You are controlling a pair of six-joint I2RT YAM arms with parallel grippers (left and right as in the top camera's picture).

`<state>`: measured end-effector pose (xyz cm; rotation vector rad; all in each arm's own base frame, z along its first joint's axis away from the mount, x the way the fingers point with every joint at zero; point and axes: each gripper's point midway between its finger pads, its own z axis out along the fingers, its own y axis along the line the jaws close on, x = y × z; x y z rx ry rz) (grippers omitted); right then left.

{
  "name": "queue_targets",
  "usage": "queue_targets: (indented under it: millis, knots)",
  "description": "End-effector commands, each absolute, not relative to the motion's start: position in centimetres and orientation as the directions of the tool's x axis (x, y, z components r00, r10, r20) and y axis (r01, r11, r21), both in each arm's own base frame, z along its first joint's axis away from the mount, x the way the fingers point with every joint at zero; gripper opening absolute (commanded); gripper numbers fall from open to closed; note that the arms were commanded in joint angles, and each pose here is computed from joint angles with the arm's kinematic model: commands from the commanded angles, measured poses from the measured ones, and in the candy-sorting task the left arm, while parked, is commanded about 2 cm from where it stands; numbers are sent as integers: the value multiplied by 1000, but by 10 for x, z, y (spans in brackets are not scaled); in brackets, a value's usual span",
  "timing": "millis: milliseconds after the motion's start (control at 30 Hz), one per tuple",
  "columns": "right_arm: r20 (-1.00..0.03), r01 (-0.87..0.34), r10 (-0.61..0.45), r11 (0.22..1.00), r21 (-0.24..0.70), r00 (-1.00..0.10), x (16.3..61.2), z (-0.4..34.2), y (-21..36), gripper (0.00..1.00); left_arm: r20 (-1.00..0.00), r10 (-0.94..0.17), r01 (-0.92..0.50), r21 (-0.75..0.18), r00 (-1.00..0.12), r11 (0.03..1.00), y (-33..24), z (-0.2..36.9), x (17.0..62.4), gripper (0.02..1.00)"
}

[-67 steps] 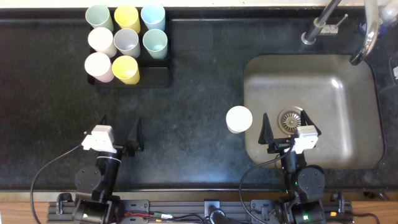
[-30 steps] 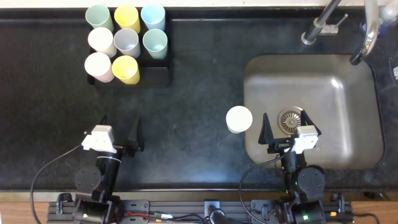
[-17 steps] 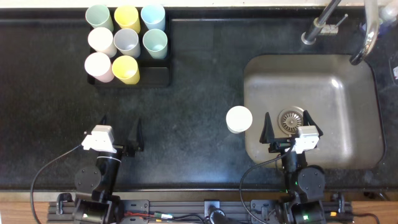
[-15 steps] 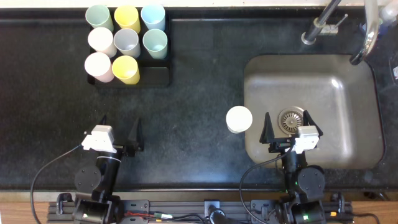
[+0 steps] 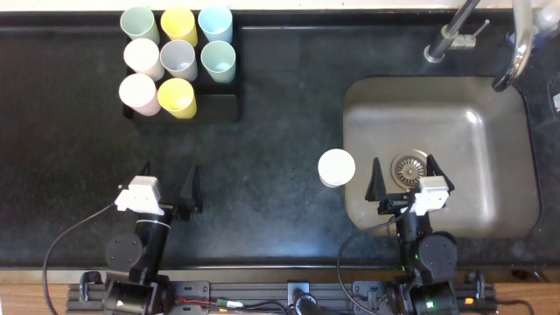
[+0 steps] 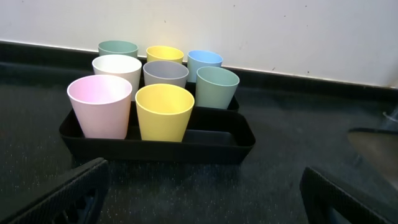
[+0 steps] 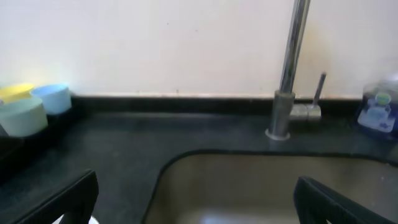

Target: Store Cups

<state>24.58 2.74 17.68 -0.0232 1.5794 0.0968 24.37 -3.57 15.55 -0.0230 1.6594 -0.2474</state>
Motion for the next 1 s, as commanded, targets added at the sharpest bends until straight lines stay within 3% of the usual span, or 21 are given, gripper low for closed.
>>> queue_targets:
  millis: [33, 300, 333, 467, 600, 767, 900, 1000]
  knots:
    - [-992, -57, 25, 998, 32, -127, 251, 201, 25, 998, -985, -140, 123, -152, -99, 981, -34, 156, 243, 1000]
    - [-917, -152, -30, 988, 33, -397, 256, 258, 46, 998, -985, -140, 123, -152, -99, 981, -34, 156, 243, 1000]
    - [-867, -190, -49, 980, 53, -496, 255, 264, 54, 996, -985, -140, 123, -152, -99, 981, -34, 156, 243, 1000]
    - [-737, -247, -85, 962, 114, -671, 251, 265, 70, 998, -985, -140, 123, -152, -99, 981, -34, 156, 243, 1000]
    - [-568, -275, -115, 940, 204, -815, 246, 248, 87, 998, -985, -140, 123, -152, -99, 981, -34, 156, 243, 1000]
    - [-290, -215, -140, 945, 246, -947, 238, 201, 90, 998, -985, -140, 123, -152, -99, 981, -34, 156, 243, 1000]
    - [-94, -167, -148, 955, 246, -985, 234, 166, 89, 998, -985, -140, 123, -152, -99, 981, -34, 156, 243, 1000]
    - [-29, -129, -126, 962, 241, -992, 239, 150, 89, 998, -985, -140, 123, -152, -99, 981, -34, 156, 243, 1000]
